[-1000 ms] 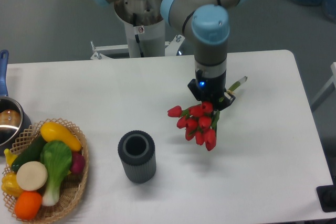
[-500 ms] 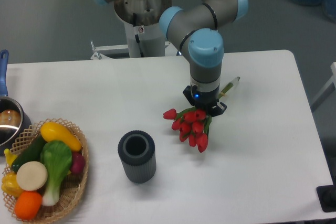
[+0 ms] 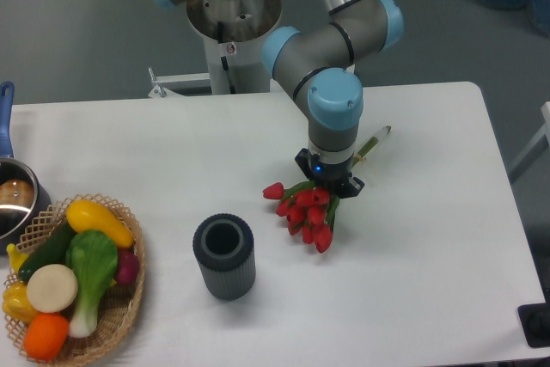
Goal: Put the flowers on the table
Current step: 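Open the gripper to release the tulips on the table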
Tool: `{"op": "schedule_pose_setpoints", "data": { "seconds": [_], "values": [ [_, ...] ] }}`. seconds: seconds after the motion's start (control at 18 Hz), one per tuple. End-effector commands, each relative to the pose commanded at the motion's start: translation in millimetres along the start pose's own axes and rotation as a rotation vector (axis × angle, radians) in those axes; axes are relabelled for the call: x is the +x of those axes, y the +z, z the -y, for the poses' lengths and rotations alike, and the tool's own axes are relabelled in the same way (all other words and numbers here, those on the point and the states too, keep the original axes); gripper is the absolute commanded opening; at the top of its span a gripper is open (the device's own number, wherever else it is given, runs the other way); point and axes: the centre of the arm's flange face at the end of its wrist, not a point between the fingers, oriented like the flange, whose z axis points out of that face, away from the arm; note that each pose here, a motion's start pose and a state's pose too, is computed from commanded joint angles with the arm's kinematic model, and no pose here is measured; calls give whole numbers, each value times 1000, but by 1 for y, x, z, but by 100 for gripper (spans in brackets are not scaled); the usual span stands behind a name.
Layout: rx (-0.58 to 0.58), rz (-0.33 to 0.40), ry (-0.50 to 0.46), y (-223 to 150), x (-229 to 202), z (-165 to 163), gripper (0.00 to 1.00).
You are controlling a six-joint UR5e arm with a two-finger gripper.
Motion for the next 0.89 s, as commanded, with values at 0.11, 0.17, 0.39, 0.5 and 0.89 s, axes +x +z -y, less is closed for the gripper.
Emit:
{"op": "schedule_pose_setpoints", "data": {
  "seconds": [0.11, 0.17, 0.39, 0.5, 0.89],
  "values": [
    [5, -5, 0, 3, -1, 1, 26],
    [6, -6, 2, 3, 0, 2, 27],
    [10, 17, 8, -3, -9, 3, 79],
    [20, 35, 0, -11, -17, 3, 100],
    [173, 160, -164, -77, -71, -3, 100]
  ]
}}
